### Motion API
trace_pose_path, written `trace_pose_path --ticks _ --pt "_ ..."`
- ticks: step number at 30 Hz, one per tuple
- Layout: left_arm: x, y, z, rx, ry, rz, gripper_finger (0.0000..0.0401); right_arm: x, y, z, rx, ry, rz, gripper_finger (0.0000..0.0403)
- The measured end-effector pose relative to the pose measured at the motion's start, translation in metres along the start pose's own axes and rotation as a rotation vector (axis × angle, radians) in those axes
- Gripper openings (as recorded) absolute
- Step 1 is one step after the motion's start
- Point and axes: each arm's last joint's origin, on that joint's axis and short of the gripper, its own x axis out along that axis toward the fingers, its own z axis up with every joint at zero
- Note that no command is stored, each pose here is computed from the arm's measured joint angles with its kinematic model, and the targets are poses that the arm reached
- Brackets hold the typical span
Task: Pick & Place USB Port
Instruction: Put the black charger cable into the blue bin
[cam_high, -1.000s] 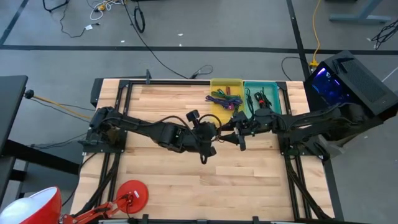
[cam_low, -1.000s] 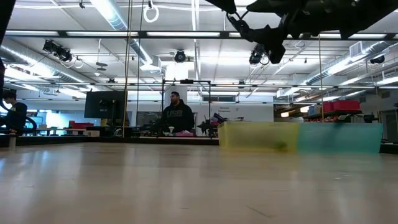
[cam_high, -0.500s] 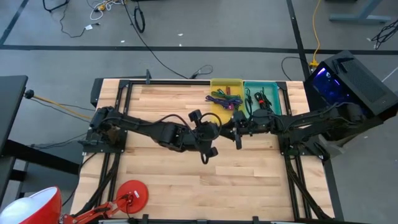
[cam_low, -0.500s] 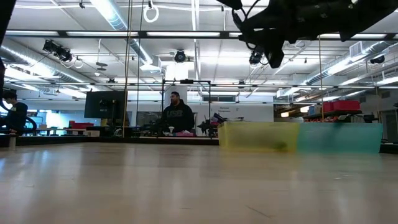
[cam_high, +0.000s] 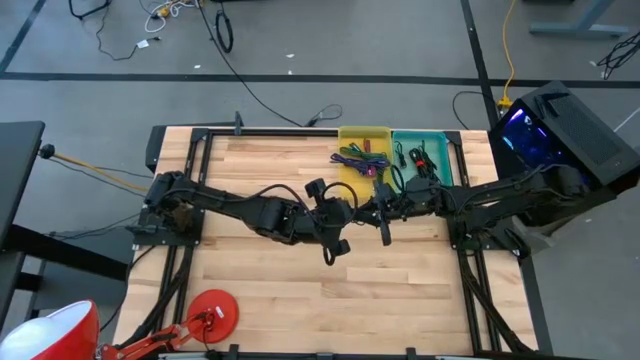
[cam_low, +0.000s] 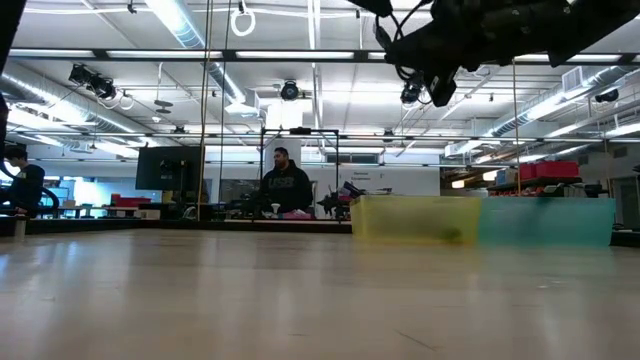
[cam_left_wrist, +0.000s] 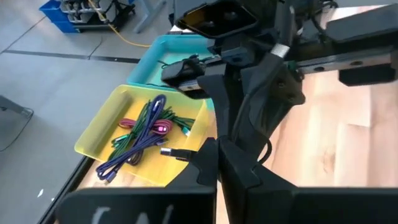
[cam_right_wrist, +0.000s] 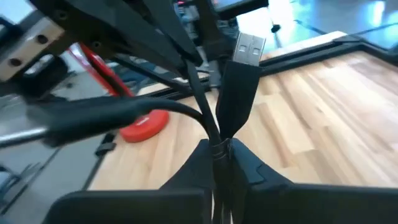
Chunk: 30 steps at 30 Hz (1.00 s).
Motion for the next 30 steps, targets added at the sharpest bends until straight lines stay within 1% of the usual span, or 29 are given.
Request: trace_pose_path --ticks 5,8,9,12,15,18,22,24,25,28,30 --pt "0.001 0.001 -0.002 0.013 0.015 0.004 0.0009 -0.001 -0.006 0.001 -0.012 -0.001 -0.049 0.0014" --pt "0.001 0.001 -0.006 0.028 0.045 0.021 0.0019 -0.006 -0.014 0.005 -0.008 -0.002 -0.092 0.0014" --pt "0.001 0.002 -0.008 0.023 0.059 0.034 0.0023 -0.008 -0.017 0.006 -0.003 0.004 -0.112 0.0014" --pt "-0.005 0.003 -0.016 0.052 0.120 0.076 0.0037 -0.016 -0.032 0.002 0.026 0.068 -0.227 0.0012" --pt "-0.012 0.004 -0.031 0.078 0.224 0.135 0.0049 -0.031 -0.043 0.002 0.053 0.121 -0.324 0.0012" --pt "-0.020 0.008 -0.043 0.093 0.287 0.231 0.0056 -0.046 -0.056 -0.001 0.081 0.193 -0.447 0.0012" --pt "-0.038 0.008 -0.054 0.110 0.285 0.371 0.0059 -0.068 -0.067 0.002 0.108 0.205 -0.546 0.0012" --pt "-0.047 0.008 -0.060 0.110 0.279 0.420 0.0058 -0.079 -0.073 0.004 0.126 0.207 -0.598 0.0012" --pt "-0.051 0.008 -0.062 0.108 0.276 0.436 0.0057 -0.083 -0.076 0.005 0.131 0.198 -0.616 0.0012" --pt "-0.056 0.004 -0.068 0.116 0.250 0.461 0.0055 -0.096 -0.083 0.003 0.166 0.232 -0.668 0.0012" --pt "-0.058 -0.001 -0.080 0.143 0.252 0.467 0.0056 -0.103 -0.089 0.003 0.187 0.236 -0.716 0.0012"
